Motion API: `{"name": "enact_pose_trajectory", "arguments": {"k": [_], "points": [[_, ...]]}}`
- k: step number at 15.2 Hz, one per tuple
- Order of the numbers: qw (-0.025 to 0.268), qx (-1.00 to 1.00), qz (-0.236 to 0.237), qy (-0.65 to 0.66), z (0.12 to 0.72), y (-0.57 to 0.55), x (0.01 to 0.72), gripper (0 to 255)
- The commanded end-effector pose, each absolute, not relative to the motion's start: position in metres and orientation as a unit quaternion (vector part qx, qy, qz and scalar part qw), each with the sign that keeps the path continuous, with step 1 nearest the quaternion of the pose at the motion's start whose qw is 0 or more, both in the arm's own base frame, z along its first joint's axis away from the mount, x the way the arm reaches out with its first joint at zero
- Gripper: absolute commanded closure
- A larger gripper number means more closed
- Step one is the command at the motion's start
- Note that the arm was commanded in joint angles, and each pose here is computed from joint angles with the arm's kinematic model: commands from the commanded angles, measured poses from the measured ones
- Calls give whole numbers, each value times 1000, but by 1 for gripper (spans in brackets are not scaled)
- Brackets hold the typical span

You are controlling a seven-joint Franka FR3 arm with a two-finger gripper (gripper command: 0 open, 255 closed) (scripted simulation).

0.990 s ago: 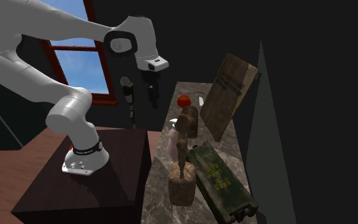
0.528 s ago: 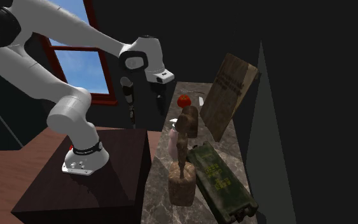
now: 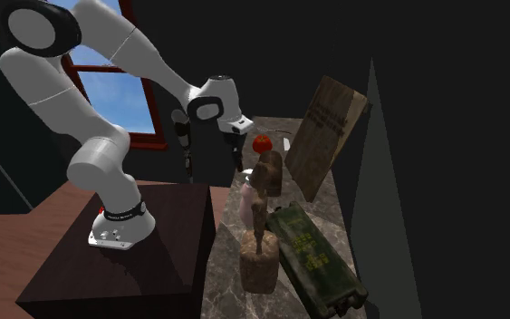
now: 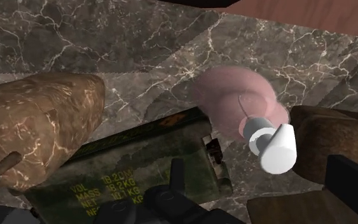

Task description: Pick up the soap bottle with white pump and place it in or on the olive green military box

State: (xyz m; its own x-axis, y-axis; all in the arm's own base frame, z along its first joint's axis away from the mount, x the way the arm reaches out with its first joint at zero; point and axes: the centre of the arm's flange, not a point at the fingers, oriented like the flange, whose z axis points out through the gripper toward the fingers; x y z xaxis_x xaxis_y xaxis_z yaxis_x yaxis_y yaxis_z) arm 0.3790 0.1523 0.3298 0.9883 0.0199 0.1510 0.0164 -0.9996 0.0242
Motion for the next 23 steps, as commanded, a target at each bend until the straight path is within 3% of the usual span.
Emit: {"name": "enact_pose_trajectory", "arguments": {"k": [1,13,21,22,23], "points": [[8,997,80,11,311,168,386,0],[5,996,87,15,231,198,405,0],[5,996,87,15,231,198,405,0],[5,996,87,15,231,198,405,255],[5,996,87,15,231,198,405,255]]}}
